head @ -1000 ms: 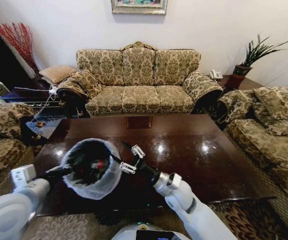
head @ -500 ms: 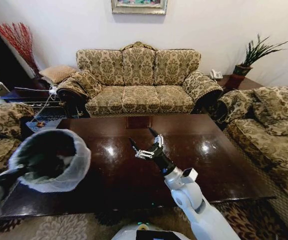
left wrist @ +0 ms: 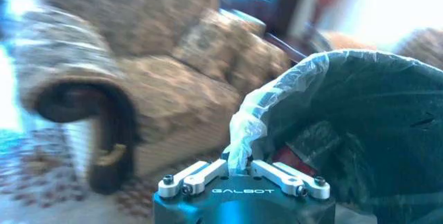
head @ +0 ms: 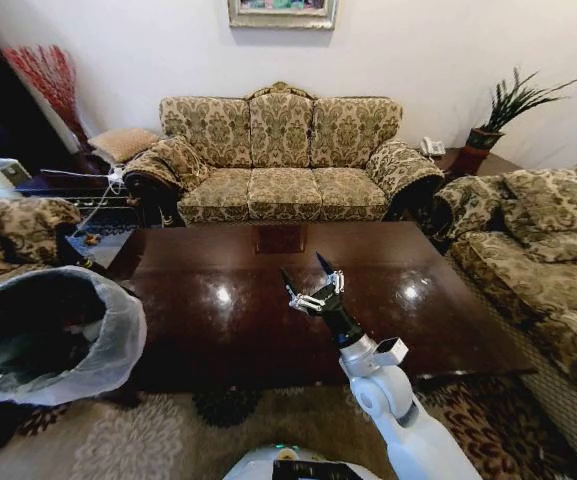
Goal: Move to the front of the table and place the trash on the table into the trash bin.
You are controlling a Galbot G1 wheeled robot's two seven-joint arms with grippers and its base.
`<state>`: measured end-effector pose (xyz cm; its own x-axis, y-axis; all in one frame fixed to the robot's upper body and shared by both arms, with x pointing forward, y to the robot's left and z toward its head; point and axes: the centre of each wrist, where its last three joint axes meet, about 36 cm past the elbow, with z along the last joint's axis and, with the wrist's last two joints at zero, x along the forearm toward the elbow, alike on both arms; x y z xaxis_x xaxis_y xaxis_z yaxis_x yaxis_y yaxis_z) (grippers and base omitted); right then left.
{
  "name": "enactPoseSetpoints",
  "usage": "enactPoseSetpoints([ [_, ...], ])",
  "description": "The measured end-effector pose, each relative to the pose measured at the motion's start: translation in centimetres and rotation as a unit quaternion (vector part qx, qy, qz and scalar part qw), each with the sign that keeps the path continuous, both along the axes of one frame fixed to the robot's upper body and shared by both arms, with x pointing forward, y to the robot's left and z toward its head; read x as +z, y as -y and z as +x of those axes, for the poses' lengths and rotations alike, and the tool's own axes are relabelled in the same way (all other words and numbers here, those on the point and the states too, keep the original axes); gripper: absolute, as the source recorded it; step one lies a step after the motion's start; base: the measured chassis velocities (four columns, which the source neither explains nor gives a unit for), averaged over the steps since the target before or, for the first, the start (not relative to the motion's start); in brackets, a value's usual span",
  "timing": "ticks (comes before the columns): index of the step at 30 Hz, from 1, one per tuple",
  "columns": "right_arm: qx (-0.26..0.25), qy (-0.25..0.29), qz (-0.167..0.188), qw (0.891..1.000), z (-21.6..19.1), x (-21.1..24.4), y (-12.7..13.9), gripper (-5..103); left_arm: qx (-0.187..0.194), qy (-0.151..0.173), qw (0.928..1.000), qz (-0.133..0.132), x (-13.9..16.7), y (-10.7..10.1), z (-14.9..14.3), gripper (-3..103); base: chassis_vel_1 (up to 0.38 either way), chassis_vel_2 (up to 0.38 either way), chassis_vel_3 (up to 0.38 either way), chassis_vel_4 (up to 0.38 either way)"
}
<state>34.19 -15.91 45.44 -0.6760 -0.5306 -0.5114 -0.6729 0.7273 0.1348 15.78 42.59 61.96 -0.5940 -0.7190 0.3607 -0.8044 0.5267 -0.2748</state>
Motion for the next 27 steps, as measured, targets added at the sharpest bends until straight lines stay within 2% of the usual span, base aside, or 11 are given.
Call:
enactPoseSetpoints([
  [3, -0.008, -0.006, 0.002, 1.000, 0.0, -0.2, 0.0, 100, 0.056, 0.011, 0.9983, 0.008, -1.2, -1.5, -0.8, 0, 0.186, -0.150, -0.169, 0.163],
  [4, -0.008, -0.006, 0.002, 1.000, 0.0, -0.2, 0.0, 100, 0.056, 0.011, 0.9983, 0.008, -1.2, -1.5, -0.8, 0, 0.136, -0.150, -0.131, 0.138],
  [7, -0.018, -0.013, 0.000, 1.000, 0.2, -0.4, 0.3, 100, 0.133, 0.023, 0.9908, 0.008, -3.4, -3.6, -2.5, 0, 0.071, -0.040, -0.049, 0.085],
  [9, -0.021, -0.015, -0.001, 1.000, 0.2, -0.4, 0.4, 100, 0.147, 0.026, 0.9888, 0.003, -3.9, -4.1, -2.7, 0, 0.053, 0.006, 0.008, 0.029],
  [12, -0.028, -0.021, -0.002, 0.999, 0.3, -0.6, 0.5, 100, 0.182, 0.031, 0.9826, -0.013, -5.4, -5.5, -3.4, 0, -0.047, 0.030, 0.026, -0.030],
  [15, -0.036, -0.027, -0.001, 0.999, 0.2, -0.7, 0.5, 100, 0.232, 0.030, 0.9711, -0.048, -8.8, -7.5, -4.4, 0, -0.069, 0.030, 0.040, -0.038],
  [17, -0.044, -0.036, 0.001, 0.998, 0.0, -1.0, 0.3, 100, 0.274, 0.008, 0.9589, -0.075, -12.9, -9.1, -5.2, 0, 0.000, 0.000, 0.000, 0.000],
  [19, -0.046, -0.038, 0.000, 0.998, -0.1, -1.1, 0.3, 100, 0.282, 0.003, 0.9561, -0.081, -13.8, -9.4, -5.3, 0, 0.000, 0.000, 0.000, 0.000],
  [22, -0.054, -0.044, -0.006, 0.998, -0.3, -1.4, 0.8, 100, 0.315, -0.028, 0.9402, -0.127, -19.3, -10.5, -5.8, 0, 0.000, 0.000, 0.000, 0.000],
  [25, -0.057, -0.045, -0.009, 0.997, -0.3, -1.4, 1.1, 100, 0.325, -0.045, 0.9332, -0.146, -21.8, -10.6, -6.0, 0, 0.000, 0.000, 0.000, 0.000],
  [27, -0.058, -0.045, -0.010, 0.997, -0.3, -1.4, 1.1, 100, 0.324, -0.045, 0.9333, -0.148, -22.0, -10.6, -6.0, 0, 0.000, 0.000, 0.000, 0.000],
])
